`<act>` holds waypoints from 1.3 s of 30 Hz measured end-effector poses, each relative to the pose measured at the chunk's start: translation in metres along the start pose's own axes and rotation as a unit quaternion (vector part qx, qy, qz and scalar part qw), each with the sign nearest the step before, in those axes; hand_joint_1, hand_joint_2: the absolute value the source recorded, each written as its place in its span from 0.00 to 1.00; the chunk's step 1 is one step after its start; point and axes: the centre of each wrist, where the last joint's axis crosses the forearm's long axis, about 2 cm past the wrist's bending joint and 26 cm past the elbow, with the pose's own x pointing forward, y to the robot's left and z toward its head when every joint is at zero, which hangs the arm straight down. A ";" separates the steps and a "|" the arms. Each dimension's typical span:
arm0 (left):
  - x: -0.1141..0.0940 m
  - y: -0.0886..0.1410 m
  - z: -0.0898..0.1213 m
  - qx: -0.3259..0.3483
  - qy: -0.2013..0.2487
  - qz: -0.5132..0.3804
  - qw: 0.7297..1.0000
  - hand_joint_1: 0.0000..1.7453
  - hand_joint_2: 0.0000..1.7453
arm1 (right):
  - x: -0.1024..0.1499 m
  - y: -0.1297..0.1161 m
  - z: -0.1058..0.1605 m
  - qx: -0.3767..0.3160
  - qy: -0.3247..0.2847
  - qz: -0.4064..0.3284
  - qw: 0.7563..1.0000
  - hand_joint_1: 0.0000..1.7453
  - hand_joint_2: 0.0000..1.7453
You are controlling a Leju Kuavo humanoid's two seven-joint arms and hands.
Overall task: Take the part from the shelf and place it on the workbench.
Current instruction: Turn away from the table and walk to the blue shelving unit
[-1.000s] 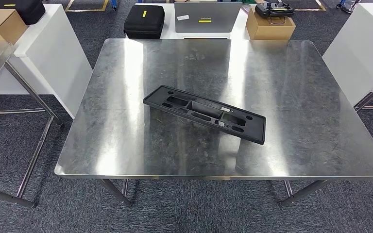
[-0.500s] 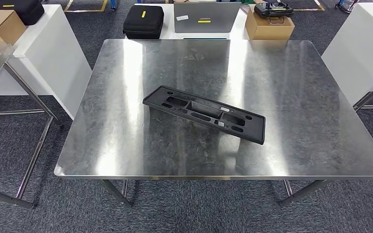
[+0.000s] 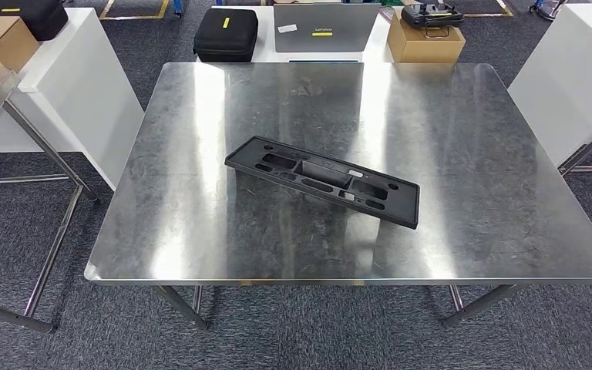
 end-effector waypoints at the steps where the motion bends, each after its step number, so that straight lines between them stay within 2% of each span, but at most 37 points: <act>1: 0.000 -0.001 0.000 0.002 0.002 -0.001 1.000 0.00 0.00 | 0.000 0.004 0.005 0.015 0.008 0.006 1.000 0.00 1.00; 5: 0.003 -0.006 0.003 0.001 0.013 -0.002 1.000 0.00 0.00 | -0.002 0.024 0.029 0.087 0.023 0.037 0.995 0.00 1.00; 8: 0.006 -0.010 0.004 -0.021 0.016 -0.007 1.000 0.00 0.00 | -0.003 0.047 0.058 0.167 0.060 0.042 0.983 0.00 1.00; 10: 0.010 -0.012 0.003 -0.039 0.021 -0.021 0.999 0.00 0.00 | -0.002 0.063 0.084 0.246 0.102 0.049 0.963 0.00 1.00; 12: 0.014 -0.013 0.000 -0.054 0.037 -0.039 0.997 0.00 0.00 | 0.001 0.073 0.111 0.333 0.132 0.065 0.932 0.00 1.00; 15: 0.017 -0.012 -0.003 -0.069 0.060 -0.064 0.994 0.00 0.00 | 0.007 0.081 0.143 0.441 0.131 0.099 0.882 0.00 1.00; 17: 0.018 -0.010 -0.005 -0.084 0.062 -0.079 0.991 0.00 0.00 | 0.011 0.084 0.156 0.481 0.122 0.119 0.860 0.00 1.00; 20: 0.018 -0.006 -0.009 -0.099 0.056 -0.097 0.989 0.00 0.00 | 0.014 0.085 0.167 0.507 0.117 0.127 0.845 0.00 1.00; 25: 0.018 0.001 -0.014 -0.098 0.052 -0.112 0.988 0.00 0.00 | 0.016 0.085 0.176 0.524 0.108 0.130 0.835 0.00 1.00; 39: 0.017 0.008 -0.018 -0.087 0.053 -0.115 0.988 0.00 0.00 | 0.018 0.086 0.182 0.537 0.090 0.141 0.827 0.00 1.00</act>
